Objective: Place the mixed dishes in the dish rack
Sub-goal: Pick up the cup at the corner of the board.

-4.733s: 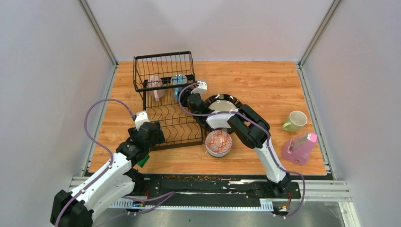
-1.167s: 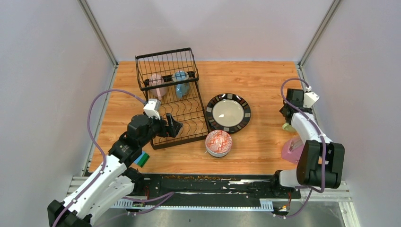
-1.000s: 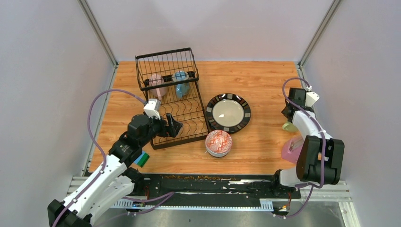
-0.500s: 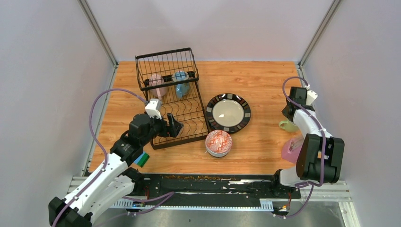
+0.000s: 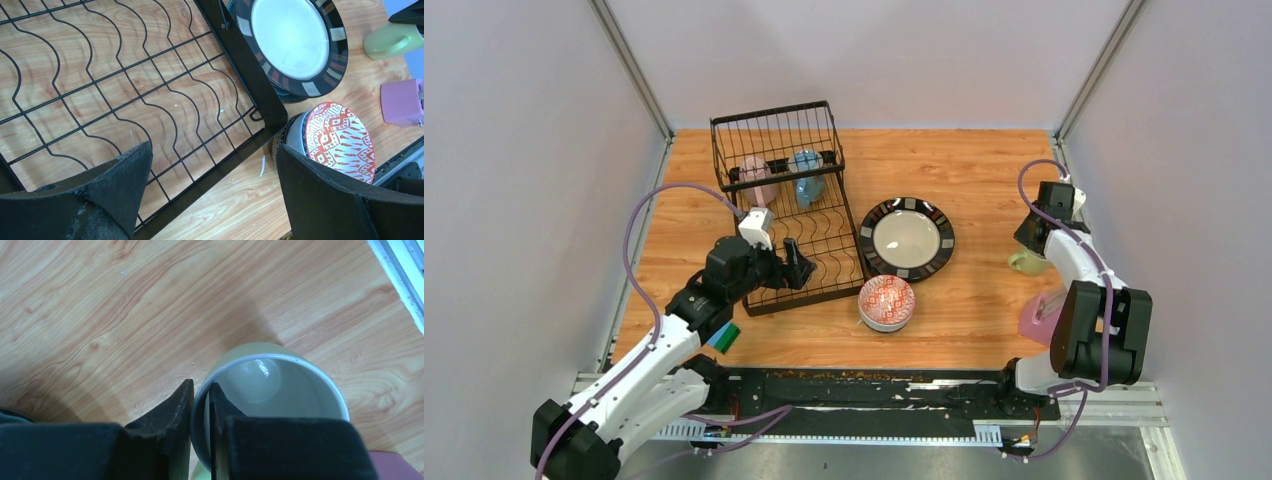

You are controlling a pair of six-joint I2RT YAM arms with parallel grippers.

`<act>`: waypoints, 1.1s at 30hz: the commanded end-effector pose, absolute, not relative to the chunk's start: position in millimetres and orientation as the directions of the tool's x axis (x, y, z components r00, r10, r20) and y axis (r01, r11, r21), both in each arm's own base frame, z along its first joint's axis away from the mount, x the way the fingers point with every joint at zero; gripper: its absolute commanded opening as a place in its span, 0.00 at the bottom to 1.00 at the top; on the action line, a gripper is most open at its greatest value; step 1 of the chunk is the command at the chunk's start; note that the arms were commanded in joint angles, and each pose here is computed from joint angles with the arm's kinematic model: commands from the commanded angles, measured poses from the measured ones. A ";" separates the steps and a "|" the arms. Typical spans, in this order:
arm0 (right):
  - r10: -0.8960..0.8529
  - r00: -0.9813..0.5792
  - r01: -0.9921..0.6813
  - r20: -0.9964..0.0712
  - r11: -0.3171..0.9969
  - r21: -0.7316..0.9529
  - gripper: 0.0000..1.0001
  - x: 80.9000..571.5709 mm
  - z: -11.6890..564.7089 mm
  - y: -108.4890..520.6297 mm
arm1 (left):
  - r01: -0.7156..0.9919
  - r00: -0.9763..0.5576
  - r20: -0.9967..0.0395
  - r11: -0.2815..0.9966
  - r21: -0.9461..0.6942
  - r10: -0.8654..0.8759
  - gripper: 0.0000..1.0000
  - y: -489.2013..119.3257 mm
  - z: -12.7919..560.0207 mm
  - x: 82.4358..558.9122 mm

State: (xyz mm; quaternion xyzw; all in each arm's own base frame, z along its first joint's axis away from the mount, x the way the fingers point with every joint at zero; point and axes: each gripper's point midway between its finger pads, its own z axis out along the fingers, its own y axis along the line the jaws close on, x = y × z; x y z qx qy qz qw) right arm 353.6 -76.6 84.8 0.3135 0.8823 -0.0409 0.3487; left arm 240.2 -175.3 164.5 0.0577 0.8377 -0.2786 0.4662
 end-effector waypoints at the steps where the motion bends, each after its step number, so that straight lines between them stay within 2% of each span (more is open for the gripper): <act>1: 0.528 -0.563 0.441 -0.636 0.843 0.309 0.00 380.8 103.4 -44.4 | 0.408 -0.500 -0.846 0.811 -0.419 -0.185 1.00 -184.4 193.3 248.5; 6: 0.510 -0.601 0.364 -0.615 0.860 0.358 0.00 381.9 104.7 -25.2 | 0.407 -0.504 -0.842 0.807 -0.428 -0.192 1.00 -185.9 193.2 249.0; 10: 0.472 -0.594 0.310 -0.652 0.882 0.356 0.00 383.1 116.5 -13.2 | 0.409 -0.505 -0.841 0.804 -0.432 -0.194 1.00 -187.0 193.7 249.0; 19: 0.463 -0.440 0.237 -0.769 0.886 0.398 0.00 373.5 171.9 -6.6 | 0.413 -0.506 -0.838 0.795 -0.444 -0.205 1.00 -190.0 195.3 250.5; 26: 0.489 -0.343 0.117 -0.802 0.870 0.480 0.00 363.0 211.1 10.8 | 0.430 -0.505 -0.836 0.778 -0.458 -0.213 1.00 -195.4 198.0 251.3; 30: 0.518 -0.267 -0.012 -0.813 0.841 0.540 0.00 349.9 253.1 28.8 | 0.416 -0.501 -0.832 0.776 -0.474 -0.240 1.00 -195.1 200.5 253.4; 33: 0.548 -0.206 -0.176 -0.811 0.794 0.582 0.00 332.2 293.6 51.2 | 0.391 -0.498 -0.819 0.768 -0.507 -0.286 1.00 -195.2 202.2 256.1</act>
